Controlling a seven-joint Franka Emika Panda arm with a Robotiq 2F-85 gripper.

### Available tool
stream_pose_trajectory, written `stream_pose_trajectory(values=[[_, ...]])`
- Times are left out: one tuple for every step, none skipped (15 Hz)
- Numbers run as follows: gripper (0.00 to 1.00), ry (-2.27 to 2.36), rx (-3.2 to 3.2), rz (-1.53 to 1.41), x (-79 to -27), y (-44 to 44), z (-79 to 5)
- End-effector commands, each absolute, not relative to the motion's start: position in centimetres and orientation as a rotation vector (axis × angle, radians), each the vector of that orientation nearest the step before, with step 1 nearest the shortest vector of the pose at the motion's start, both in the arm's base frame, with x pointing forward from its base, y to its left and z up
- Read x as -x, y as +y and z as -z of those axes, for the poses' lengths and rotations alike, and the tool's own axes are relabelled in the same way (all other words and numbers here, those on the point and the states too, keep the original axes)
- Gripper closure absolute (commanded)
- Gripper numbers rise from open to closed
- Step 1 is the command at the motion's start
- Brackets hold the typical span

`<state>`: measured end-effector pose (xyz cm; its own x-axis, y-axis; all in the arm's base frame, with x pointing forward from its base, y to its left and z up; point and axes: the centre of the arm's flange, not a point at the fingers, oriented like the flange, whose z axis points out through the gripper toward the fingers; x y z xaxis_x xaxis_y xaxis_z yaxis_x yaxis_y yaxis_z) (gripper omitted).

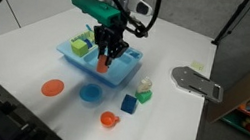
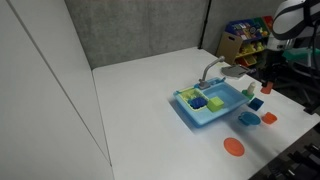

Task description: Remove the orange cup from the sink and put it on top of the blue saucer plate which is on top of a blue cup

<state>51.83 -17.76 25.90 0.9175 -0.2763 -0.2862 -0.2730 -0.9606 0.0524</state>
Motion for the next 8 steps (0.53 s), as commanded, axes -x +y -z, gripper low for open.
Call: stream_pose_trajectory(values=[[0.87,-0.344,-3.051,0.49,-48.0,-17.3,-25.0],[0.87,-0.327,-3.042,0.504,-47.7,-17.1,-24.4],[0.87,-0.312,-3.035,0.514,-47.5,-16.9,-23.7],[0.87,-0.295,-3.03,0.524,-47.4,-16.6,-22.9],[0.87,-0.281,-3.025,0.527,-47.3,-16.3,-22.4],[0.87,-0.264,-3.02,0.519,-47.4,-16.0,-21.9],[0.87,-0.248,-3.019,0.517,-47.4,-15.7,-21.4],[0.87,-0.225,-3.015,0.509,-47.5,-15.2,-21.0]])
